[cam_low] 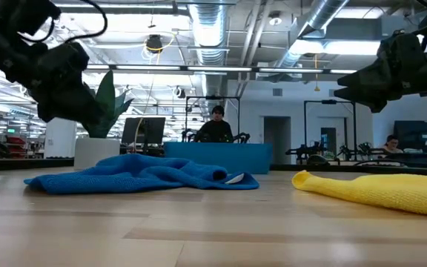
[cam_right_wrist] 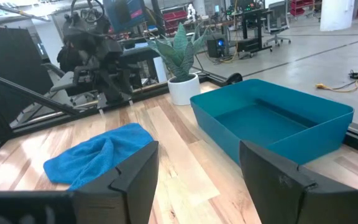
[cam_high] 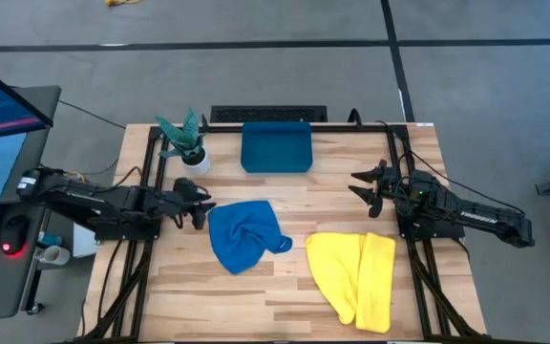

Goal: Roll microfiber towels into tight, uniform cylinder then place into a basket
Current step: Fold the blue microfiber towel

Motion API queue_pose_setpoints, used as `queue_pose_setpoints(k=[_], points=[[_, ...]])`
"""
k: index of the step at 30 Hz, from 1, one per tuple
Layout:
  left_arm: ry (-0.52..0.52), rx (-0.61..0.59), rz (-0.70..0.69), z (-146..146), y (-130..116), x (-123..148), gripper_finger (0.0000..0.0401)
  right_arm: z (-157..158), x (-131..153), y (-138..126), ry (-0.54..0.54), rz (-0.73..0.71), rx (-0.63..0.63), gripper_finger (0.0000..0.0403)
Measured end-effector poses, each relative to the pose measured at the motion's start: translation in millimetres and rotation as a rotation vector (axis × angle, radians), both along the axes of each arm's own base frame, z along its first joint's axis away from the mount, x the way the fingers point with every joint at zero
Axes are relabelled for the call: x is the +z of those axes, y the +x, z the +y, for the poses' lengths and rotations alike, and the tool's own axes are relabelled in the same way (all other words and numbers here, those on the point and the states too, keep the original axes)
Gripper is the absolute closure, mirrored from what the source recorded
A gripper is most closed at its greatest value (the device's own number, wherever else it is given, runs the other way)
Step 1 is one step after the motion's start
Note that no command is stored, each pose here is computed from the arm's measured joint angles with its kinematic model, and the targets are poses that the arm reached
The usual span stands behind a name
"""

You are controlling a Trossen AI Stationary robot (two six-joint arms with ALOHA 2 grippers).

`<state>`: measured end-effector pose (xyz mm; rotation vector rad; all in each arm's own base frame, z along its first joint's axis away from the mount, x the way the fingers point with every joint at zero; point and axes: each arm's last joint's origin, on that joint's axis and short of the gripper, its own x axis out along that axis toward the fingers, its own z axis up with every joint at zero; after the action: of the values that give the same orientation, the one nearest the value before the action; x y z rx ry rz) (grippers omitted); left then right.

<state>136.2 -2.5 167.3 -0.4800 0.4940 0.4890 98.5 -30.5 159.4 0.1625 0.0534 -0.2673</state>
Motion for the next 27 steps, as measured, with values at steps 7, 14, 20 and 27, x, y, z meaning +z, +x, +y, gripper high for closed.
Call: queue_pose_setpoints(k=[7, 14, 20, 27], points=[[-0.066, -0.016, 0.085, 1.8, 17.3, 24.0, 0.0242, 0.0, 0.0, 0.0, 0.000, 0.000, 0.000, 0.0159], [-0.158, -0.014, 0.265, -0.5, 26.8, 12.9, 0.0242, 0.0, 0.0, 0.0, 0.000, 0.000, 0.000, 0.0159], [-0.154, -0.001, 0.387, -1.1, 35.9, -8.4, 0.0242, 0.0, -0.1, 0.0, 0.000, 0.000, 0.000, 0.0159], [-0.149, 0.004, 0.427, -1.7, 46.1, -21.6, 0.0242, 0.0, -0.1, 0.0, 0.000, 0.000, 0.000, 0.0159]])
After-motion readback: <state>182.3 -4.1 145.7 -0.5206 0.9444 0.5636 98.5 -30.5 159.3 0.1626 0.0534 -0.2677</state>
